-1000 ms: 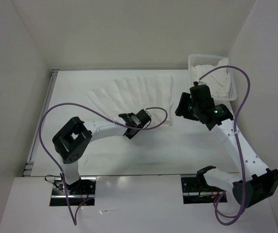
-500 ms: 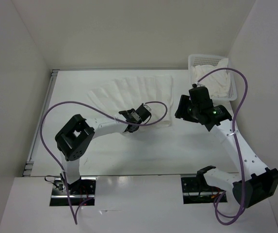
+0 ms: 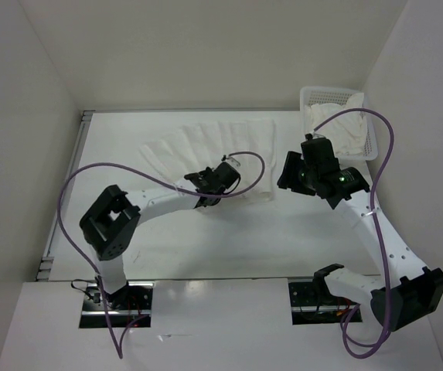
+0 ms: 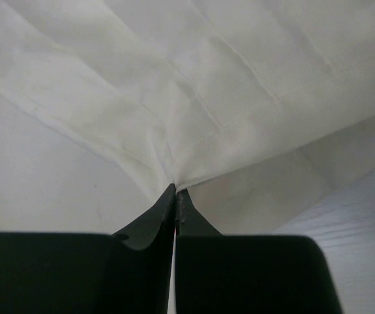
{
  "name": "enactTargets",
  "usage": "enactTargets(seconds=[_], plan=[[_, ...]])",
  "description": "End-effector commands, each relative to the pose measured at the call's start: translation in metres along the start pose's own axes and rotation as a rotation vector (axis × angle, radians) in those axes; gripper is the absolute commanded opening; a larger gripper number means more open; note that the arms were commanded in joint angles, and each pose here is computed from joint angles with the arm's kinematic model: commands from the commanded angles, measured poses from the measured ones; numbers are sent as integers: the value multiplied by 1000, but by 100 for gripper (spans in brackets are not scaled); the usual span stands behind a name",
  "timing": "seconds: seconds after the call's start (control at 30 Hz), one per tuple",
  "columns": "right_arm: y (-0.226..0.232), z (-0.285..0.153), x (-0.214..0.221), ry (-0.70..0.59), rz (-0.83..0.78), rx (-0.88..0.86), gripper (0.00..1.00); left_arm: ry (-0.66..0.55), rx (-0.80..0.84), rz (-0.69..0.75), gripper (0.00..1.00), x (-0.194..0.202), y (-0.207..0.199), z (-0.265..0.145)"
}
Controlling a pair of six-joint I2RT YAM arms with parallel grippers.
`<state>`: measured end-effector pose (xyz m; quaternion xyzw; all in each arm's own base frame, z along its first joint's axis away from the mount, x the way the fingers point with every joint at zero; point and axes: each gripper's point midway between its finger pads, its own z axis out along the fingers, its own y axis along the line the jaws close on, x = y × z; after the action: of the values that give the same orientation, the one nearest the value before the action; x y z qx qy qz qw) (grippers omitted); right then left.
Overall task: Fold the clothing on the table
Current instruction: Fold the skirt
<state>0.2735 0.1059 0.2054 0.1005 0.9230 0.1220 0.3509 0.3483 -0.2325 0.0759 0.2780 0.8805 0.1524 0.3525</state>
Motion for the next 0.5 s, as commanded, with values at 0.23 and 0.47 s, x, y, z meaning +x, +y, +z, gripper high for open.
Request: enactTargets(seconds=[0.23, 0.47], plan=[[4, 33, 10, 54, -14, -21, 62, -30, -39, -442, 0, 24, 27, -52], [6, 57, 19, 91, -5, -7, 61, 66, -129, -643, 0, 64, 31, -57]])
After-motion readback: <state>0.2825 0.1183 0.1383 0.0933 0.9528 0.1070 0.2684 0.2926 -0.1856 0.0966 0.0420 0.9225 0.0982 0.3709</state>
